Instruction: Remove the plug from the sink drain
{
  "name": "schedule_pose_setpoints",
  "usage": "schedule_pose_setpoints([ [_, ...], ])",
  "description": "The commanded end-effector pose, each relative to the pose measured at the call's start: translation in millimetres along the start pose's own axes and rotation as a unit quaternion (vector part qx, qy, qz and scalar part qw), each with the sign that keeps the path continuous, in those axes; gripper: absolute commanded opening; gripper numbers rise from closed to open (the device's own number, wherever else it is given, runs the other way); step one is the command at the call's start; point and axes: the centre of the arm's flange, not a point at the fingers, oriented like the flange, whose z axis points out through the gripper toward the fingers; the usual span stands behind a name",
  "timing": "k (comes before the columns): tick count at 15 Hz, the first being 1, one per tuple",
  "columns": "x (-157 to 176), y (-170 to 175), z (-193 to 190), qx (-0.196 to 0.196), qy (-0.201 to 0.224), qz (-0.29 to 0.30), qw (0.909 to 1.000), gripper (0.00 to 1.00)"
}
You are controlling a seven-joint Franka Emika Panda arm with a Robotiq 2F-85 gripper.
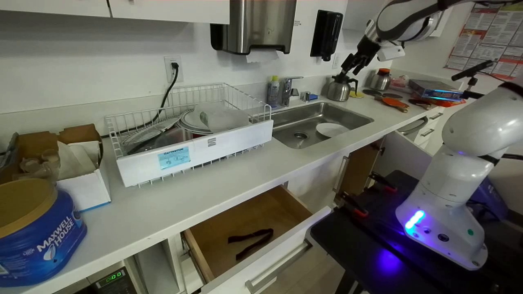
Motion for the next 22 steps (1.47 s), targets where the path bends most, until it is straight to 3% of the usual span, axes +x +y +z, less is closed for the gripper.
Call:
schedule_pose_setpoints([
  [1,29,43,62,-0.025,-0.019,0.037,0.9988,1.00],
  [7,18,90,128,-0.065,-0.101,0.064,0.9907,1.00],
  [8,6,80,117,-0.053,-0.082,0.057,0.9936,1.00],
  [14,15,92,141,-0.065,-0.095,0.075,0.9905,1.00],
  [18,45,106,209,-0.046,-0.105,0.159,0.9806,1.00],
  [22,67,114,285,-0.030,-0.101,0.189,0.9763,1.00],
])
